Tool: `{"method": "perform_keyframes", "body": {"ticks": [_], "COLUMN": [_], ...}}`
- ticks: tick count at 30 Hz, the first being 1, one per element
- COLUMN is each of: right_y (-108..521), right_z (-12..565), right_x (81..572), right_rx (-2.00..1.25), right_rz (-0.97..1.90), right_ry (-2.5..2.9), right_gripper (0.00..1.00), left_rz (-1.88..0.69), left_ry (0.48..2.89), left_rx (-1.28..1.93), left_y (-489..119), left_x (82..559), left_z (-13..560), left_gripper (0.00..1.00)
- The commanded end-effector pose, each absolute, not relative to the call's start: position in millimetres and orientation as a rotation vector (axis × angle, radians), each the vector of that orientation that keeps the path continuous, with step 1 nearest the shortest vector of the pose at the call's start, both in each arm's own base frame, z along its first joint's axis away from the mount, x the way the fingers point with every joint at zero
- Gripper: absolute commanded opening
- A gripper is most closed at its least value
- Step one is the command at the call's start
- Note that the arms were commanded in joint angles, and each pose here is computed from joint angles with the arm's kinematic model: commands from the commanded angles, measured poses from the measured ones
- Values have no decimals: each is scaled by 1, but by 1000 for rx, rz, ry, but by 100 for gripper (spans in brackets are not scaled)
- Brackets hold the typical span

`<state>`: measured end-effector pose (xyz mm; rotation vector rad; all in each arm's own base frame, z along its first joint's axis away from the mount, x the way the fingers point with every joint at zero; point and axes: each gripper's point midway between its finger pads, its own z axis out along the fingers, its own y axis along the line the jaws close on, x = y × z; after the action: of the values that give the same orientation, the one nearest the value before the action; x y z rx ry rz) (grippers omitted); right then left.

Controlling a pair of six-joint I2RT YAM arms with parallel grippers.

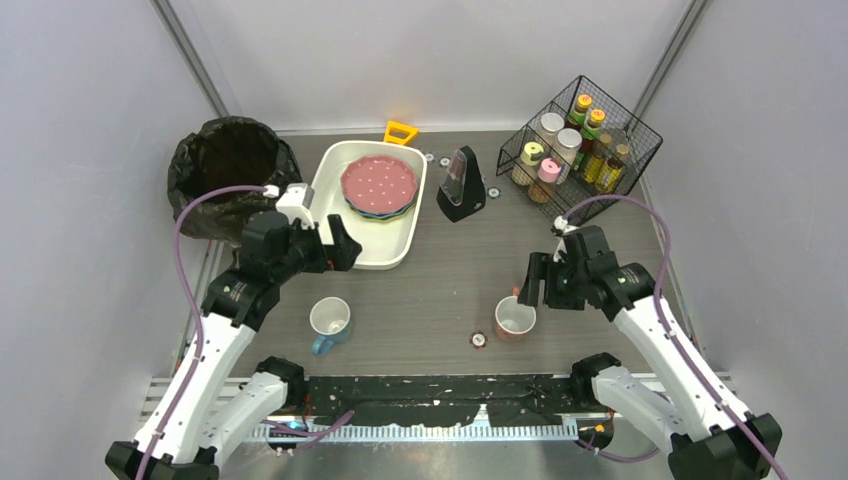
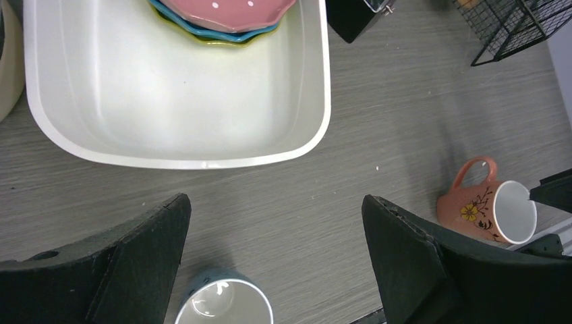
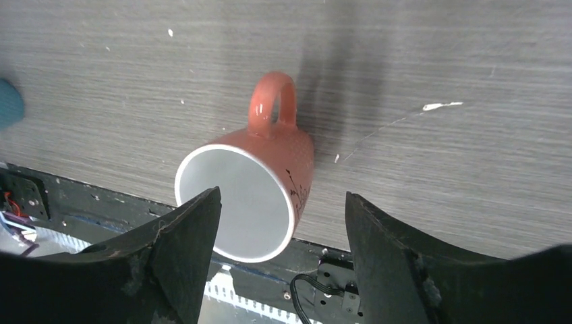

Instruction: Clear the kitchen counter

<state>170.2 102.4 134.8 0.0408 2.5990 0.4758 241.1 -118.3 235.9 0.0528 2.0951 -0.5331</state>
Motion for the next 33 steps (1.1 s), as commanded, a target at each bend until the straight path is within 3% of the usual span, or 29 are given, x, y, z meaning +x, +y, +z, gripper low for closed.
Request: {"method": "perform_keyframes", "body": {"ticks": [1,6,11,16,33], "right_y": [115,135,146,155,217], "right_z": [115,92,86,116,259], "right_x": [167,165,172,193,230], "right_rx": [60,35,50,49,-58], "right_rz": [503,564,637,693,1289], "right_ry": [2664,2714,2690,2550,1724], "right_gripper": [71,66,32,8,5], "left_rz": [-572,-575,-605,-688,-1202], "left_ry": [2070,2066,2059,2040,1838], "left_rx": [113,130,153,189,186], "left_y": [-127,-127,-132,-144,-204], "left_x": [243,239,238,235,219], "left_z": [244,241,242,246,291], "left_gripper": [99,99,99,99,99]}}
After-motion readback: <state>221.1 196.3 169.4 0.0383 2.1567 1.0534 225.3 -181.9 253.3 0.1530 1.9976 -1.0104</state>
